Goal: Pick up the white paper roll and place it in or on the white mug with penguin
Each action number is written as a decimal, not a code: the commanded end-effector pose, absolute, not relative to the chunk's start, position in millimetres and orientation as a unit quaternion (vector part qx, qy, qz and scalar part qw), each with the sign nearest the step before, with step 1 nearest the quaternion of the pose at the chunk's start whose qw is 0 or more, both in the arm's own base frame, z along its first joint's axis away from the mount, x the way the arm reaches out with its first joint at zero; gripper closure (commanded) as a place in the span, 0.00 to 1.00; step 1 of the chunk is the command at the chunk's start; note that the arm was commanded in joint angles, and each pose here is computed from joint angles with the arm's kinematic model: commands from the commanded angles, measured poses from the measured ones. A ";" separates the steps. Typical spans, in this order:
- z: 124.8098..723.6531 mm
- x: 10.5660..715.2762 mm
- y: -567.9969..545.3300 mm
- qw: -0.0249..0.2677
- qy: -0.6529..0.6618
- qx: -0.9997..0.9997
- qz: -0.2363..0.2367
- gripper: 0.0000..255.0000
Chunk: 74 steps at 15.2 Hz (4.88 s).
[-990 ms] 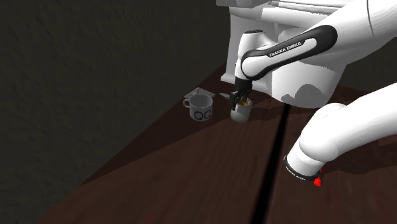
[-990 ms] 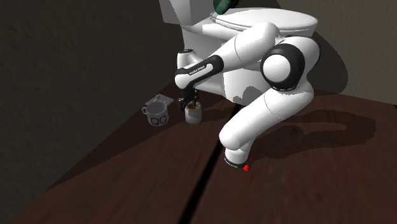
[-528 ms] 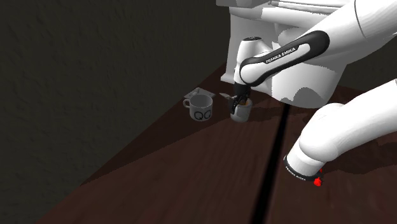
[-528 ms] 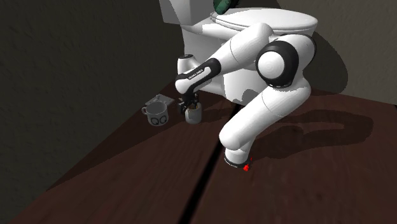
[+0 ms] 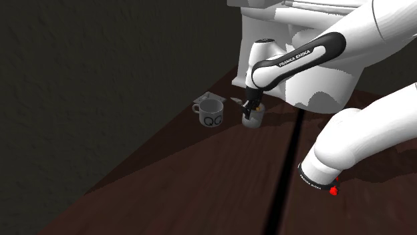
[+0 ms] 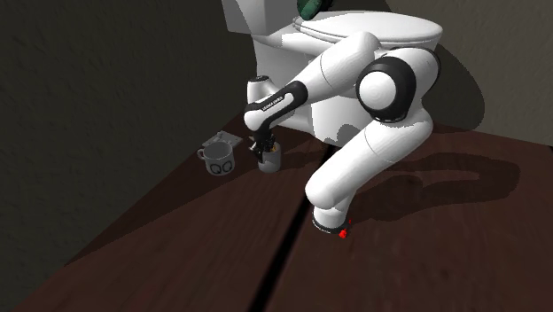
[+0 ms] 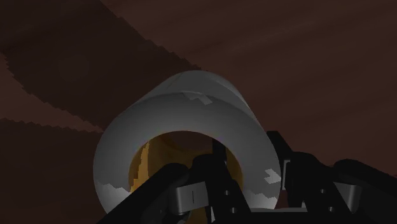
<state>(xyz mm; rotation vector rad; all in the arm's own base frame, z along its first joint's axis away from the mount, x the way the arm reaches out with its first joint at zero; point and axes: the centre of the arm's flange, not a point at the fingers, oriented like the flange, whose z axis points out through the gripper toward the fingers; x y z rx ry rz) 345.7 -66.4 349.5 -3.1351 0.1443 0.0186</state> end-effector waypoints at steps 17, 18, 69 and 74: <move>407.3 345.6 -66.4 0.002 0.046 -0.999 0.006 1.00; 412.6 345.6 -66.4 0.002 0.046 -0.999 0.006 1.00; 481.2 535.0 75.6 0.002 0.046 -0.999 0.006 1.00; 454.8 535.0 75.6 0.002 0.046 -0.999 0.006 1.00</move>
